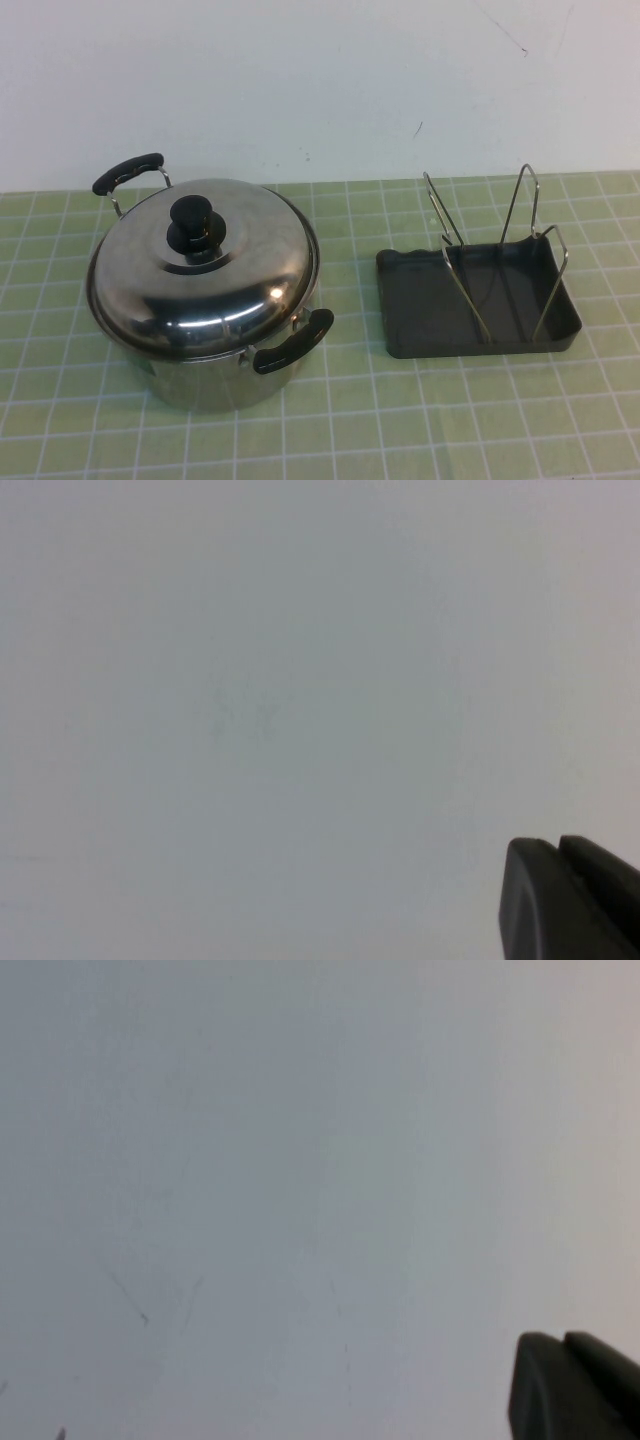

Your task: Put pot lid on rack

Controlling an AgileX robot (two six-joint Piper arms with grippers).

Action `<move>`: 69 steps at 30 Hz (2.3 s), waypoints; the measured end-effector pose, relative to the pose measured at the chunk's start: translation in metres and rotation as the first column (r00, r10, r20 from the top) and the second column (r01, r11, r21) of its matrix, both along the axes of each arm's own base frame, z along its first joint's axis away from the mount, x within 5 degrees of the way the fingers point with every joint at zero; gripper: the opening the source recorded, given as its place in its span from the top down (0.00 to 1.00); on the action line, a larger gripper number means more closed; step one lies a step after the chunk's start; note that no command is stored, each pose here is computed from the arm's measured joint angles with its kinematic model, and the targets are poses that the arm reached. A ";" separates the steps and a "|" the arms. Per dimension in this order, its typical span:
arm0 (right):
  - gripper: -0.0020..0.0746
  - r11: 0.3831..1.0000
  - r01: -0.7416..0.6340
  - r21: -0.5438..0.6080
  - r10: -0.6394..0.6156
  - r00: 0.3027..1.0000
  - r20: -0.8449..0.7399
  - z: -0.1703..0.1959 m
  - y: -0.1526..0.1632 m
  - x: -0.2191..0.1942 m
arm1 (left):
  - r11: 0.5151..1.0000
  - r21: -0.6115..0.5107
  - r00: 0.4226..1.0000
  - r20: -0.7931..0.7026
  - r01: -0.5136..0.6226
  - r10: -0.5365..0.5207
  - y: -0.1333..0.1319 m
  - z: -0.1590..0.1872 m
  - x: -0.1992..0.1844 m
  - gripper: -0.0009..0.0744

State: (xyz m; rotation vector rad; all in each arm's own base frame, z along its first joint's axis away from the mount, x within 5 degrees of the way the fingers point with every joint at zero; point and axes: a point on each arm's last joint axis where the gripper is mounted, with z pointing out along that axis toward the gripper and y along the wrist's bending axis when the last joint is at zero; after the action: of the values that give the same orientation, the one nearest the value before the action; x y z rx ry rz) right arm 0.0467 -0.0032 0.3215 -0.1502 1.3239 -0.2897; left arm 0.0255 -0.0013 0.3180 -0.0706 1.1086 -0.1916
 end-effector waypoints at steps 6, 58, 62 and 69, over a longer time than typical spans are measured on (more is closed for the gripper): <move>0.98 1.000 0.016 0.011 -0.013 0.980 -0.196 -0.011 -0.002 0.025 | 1.000 -0.001 0.997 0.083 0.003 -0.003 0.000 0.007 -0.003 0.99; 0.98 0.892 -0.449 0.042 0.443 0.853 -0.276 -0.033 0.038 0.033 | 0.850 0.123 0.731 -0.581 0.513 -0.357 -0.076 -0.092 0.256 0.18; 0.98 0.892 -0.450 0.047 0.444 0.853 -0.274 -0.032 0.038 0.033 | 0.868 0.104 0.745 -0.568 0.485 -0.348 -0.075 -0.094 0.260 0.31; 0.98 0.892 -0.449 0.055 0.446 0.852 -0.273 -0.032 0.038 0.033 | 0.866 0.130 0.779 -0.516 0.482 -0.356 -0.076 -0.090 0.261 0.55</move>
State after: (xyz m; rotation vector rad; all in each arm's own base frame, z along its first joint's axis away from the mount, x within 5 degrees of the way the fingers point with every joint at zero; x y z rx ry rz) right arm 0.0800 0.0349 0.2890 -0.5186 1.5221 0.1303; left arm 0.2868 -0.0776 0.2282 0.3938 1.6334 -0.4520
